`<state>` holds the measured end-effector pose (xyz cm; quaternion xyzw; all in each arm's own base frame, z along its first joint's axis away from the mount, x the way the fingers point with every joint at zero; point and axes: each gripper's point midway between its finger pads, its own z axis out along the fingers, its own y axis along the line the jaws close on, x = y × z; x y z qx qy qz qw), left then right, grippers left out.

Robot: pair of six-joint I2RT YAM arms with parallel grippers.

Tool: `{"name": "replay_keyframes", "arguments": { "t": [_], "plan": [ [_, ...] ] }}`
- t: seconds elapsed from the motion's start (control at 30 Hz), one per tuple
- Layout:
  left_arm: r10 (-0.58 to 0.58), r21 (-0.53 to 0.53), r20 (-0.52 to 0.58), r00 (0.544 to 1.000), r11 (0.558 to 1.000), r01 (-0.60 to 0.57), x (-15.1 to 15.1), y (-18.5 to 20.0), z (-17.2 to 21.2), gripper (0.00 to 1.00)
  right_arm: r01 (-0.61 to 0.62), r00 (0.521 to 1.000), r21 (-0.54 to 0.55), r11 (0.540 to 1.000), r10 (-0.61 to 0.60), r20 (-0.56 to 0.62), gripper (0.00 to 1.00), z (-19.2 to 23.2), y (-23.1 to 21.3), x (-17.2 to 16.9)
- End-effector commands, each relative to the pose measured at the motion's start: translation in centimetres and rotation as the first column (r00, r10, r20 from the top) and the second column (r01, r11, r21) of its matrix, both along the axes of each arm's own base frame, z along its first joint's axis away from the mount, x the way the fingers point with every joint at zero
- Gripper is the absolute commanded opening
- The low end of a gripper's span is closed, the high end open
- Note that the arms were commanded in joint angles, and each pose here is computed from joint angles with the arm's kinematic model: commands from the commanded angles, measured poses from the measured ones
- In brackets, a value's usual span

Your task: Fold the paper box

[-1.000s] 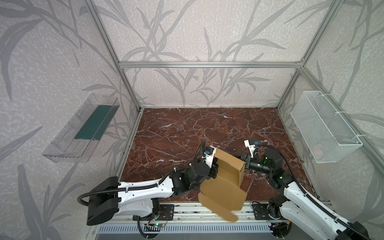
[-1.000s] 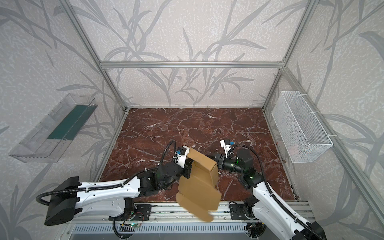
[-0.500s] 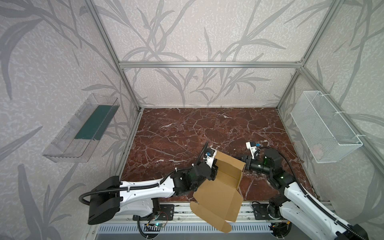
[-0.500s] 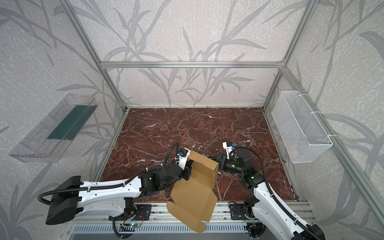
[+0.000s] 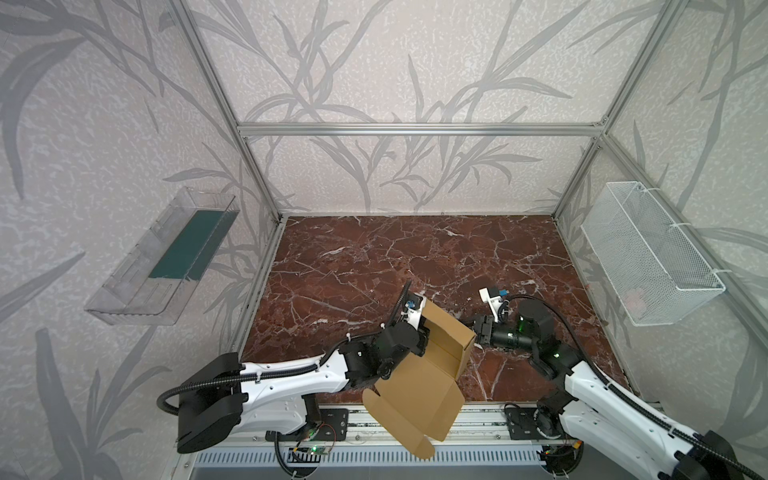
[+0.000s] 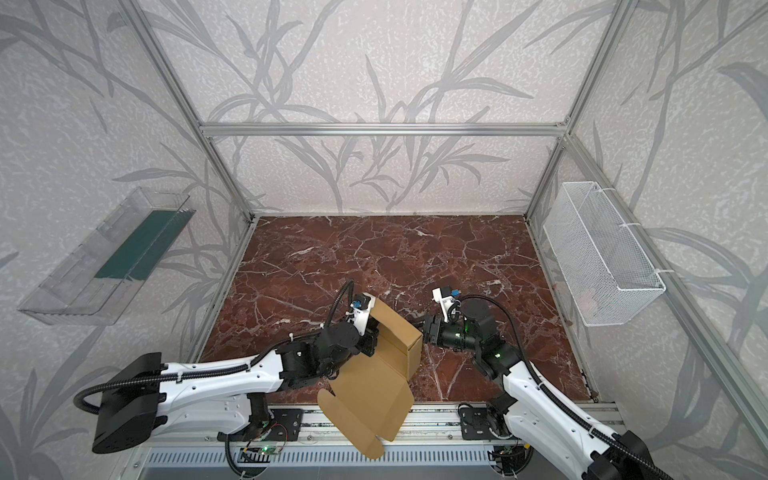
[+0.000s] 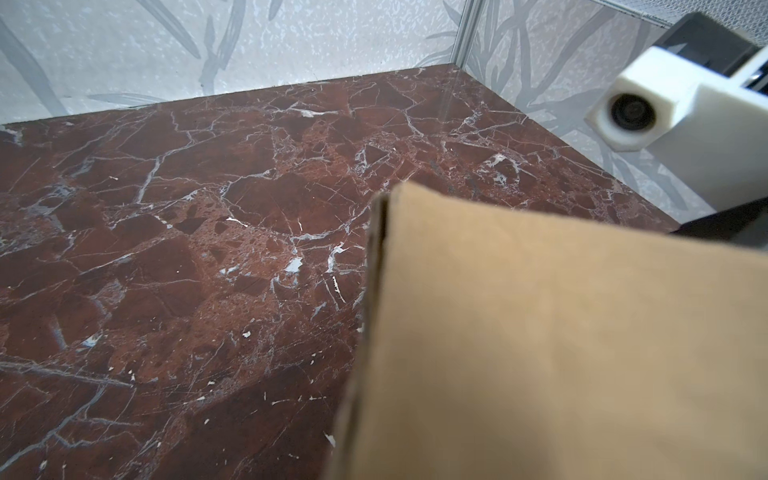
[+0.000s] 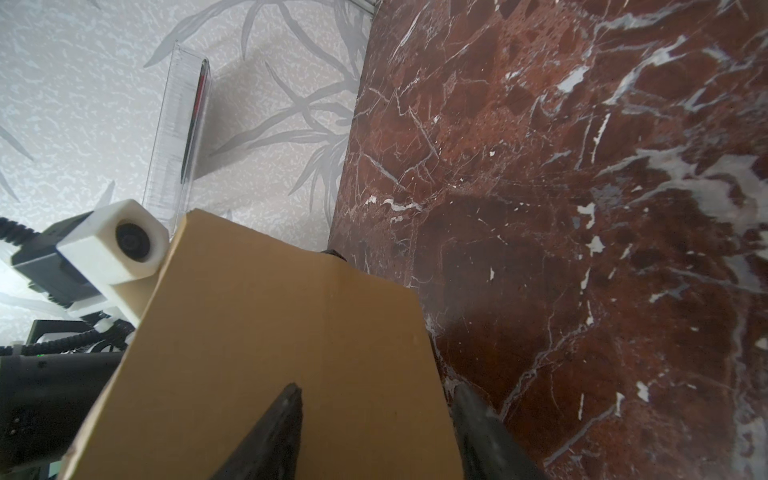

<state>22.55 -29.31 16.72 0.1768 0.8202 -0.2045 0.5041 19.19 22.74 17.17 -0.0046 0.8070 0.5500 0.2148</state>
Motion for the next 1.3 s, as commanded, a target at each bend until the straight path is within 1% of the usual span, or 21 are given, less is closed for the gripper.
{"name": "replay_keyframes", "arguments": {
  "t": [0.0, 0.07, 0.17, 0.2, 0.3, 0.43, 0.53, 0.63, 0.8, 0.87, 1.03, 1.17, 1.27],
  "plan": [
    [0.068, -0.005, 0.016, 0.998, 0.998, -0.068, 1.6, 0.8, 0.5, 0.0, -0.029, 0.998, 0.003, 1.0, 0.029, 0.06, 0.59, 1.6, 0.2, -0.3],
    [0.068, -0.008, 0.018, 0.998, 0.998, -0.068, 1.9, 0.9, 0.6, 0.0, 0.021, 0.997, -0.018, 1.0, -0.02, 0.069, 0.59, 2.0, -1.0, 0.5],
    [0.077, 0.012, 0.017, 0.997, 0.997, -0.077, 2.6, 1.4, 0.6, 0.0, 0.162, 0.984, -0.031, 0.986, -0.159, 0.077, 0.59, 3.0, -4.2, 2.3],
    [0.085, 0.019, 0.015, 0.996, 0.996, -0.085, 3.0, 1.8, 0.6, 0.0, 0.201, 0.978, -0.052, 0.978, -0.197, 0.07, 0.59, 2.9, -5.3, 2.8],
    [0.109, 0.039, -0.01, 0.994, 0.993, -0.109, 4.2, 2.6, -0.1, 0.0, 0.26, 0.964, -0.071, 0.963, -0.255, 0.074, 0.59, 3.5, -7.3, 3.6],
    [0.139, 0.096, -0.072, 0.988, 0.987, -0.132, 5.9, 3.2, -1.9, 0.0, 0.282, 0.959, -0.094, 0.955, -0.278, 0.061, 0.59, 3.3, -7.7, 3.9],
    [0.151, 0.154, -0.136, 0.979, 0.98, -0.129, 6.6, 3.1, -4.2, 0.0, 0.305, 0.952, -0.109, 0.946, -0.299, 0.073, 0.59, 3.3, -8.1, 3.9],
    [0.166, 0.202, -0.182, 0.969, 0.971, -0.129, 7.0, 2.9, -6.0, 0.0, 0.301, 0.953, -0.114, 0.947, -0.294, 0.073, 0.59, 3.2, -8.1, 3.8],
    [0.178, 0.214, -0.216, 0.96, 0.968, -0.131, 7.2, 2.8, -7.3, 0.01, 0.29, 0.956, -0.116, 0.95, -0.283, 0.075, 0.59, 3.0, -8.1, 3.5],
    [0.179, 0.215, -0.217, 0.96, 0.968, -0.132, 7.2, 2.9, -7.2, 0.04, 0.288, 0.957, -0.115, 0.951, -0.281, 0.074, 0.6, 2.9, -8.0, 3.5],
    [0.192, 0.229, -0.216, 0.957, 0.963, -0.141, 7.3, 3.5, -6.9, 0.19, 0.279, 0.96, -0.107, 0.954, -0.274, 0.062, 0.6, 2.7, -7.9, 3.3],
    [0.192, 0.225, -0.214, 0.958, 0.964, -0.143, 7.0, 3.8, -6.6, 0.27, 0.272, 0.962, -0.106, 0.957, -0.267, 0.06, 0.6, 2.6, -7.8, 3.2],
    [0.194, 0.224, -0.216, 0.957, 0.964, -0.145, 6.8, 4.1, -6.6, 0.28, 0.268, 0.963, -0.103, 0.958, -0.263, 0.057, 0.6, 2.6, -7.7, 3.1]
  ]
}}
